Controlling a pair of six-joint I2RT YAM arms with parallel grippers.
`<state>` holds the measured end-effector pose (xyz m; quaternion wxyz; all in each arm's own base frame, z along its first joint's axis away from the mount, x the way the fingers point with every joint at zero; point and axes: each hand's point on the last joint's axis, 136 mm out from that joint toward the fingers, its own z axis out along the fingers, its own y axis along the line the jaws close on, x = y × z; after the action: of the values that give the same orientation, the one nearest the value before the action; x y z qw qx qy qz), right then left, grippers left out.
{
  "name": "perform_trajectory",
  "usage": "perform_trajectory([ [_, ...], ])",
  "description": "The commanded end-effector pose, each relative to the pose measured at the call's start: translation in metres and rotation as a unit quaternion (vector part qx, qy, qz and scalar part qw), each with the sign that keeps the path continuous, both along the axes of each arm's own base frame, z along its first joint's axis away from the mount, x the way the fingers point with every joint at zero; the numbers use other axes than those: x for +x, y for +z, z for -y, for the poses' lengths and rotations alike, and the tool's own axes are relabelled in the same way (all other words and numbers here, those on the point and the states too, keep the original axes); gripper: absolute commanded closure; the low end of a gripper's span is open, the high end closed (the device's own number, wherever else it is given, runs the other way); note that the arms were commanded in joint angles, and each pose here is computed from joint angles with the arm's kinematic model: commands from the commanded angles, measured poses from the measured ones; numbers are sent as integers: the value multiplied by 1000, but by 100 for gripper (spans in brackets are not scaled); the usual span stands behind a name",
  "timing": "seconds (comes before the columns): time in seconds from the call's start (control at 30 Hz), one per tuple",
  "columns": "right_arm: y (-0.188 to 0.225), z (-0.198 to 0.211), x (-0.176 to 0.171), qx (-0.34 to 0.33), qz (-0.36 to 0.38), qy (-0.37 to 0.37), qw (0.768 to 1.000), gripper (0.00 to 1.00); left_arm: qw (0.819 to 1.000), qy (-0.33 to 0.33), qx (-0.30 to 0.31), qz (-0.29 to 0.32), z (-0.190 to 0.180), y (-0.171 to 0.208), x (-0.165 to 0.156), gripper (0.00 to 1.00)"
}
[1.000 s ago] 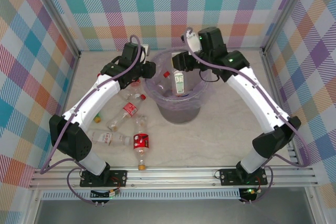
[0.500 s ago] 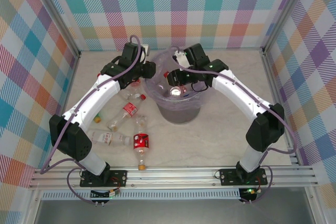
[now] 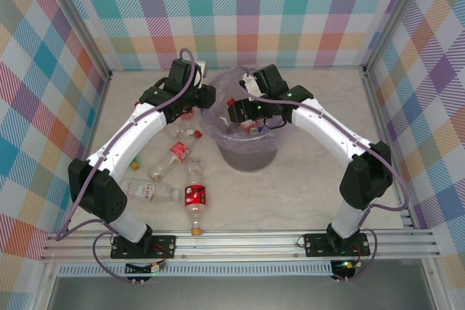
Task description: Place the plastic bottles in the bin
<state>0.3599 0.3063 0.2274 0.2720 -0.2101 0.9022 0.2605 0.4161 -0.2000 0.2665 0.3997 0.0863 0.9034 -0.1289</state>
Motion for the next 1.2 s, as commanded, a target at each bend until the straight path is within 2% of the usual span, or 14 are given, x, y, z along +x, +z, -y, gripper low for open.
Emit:
perform_trajectory([
  [0.0, 27, 4, -1, 10, 29, -6, 1000, 25, 996, -9, 53, -70, -9, -45, -17, 61],
  [0.27, 76, 22, -14, 21, 77, -22, 997, 15, 996, -14, 49, -71, -7, -44, -17, 61],
  [0.43, 122, 50, -27, 36, 127, -54, 990, 9, 996, -20, 41, -73, -4, -42, -19, 60],
  [0.63, 156, 109, -50, 57, 143, -146, 977, 0, 996, -39, 19, -73, 5, -35, -24, 57],
  [0.7, 160, 133, -58, 71, 141, -182, 970, 1, 997, -41, 14, -70, 6, -31, -25, 55],
  [0.87, 149, 180, -78, 128, 115, -249, 953, 1, 996, -54, -4, -64, 12, -23, -28, 42],
  [0.93, 139, 180, -83, 150, 97, -248, 952, 1, 996, -59, -12, -62, 15, -20, -28, 38],
  [1.07, 120, 163, -93, 180, 44, -215, 959, 1, 994, -72, -23, -74, 22, -18, -30, 21],
  [1.17, 115, 163, -97, 210, 44, -219, 952, 1, 995, -72, -32, -60, 23, -4, -29, 9],
])
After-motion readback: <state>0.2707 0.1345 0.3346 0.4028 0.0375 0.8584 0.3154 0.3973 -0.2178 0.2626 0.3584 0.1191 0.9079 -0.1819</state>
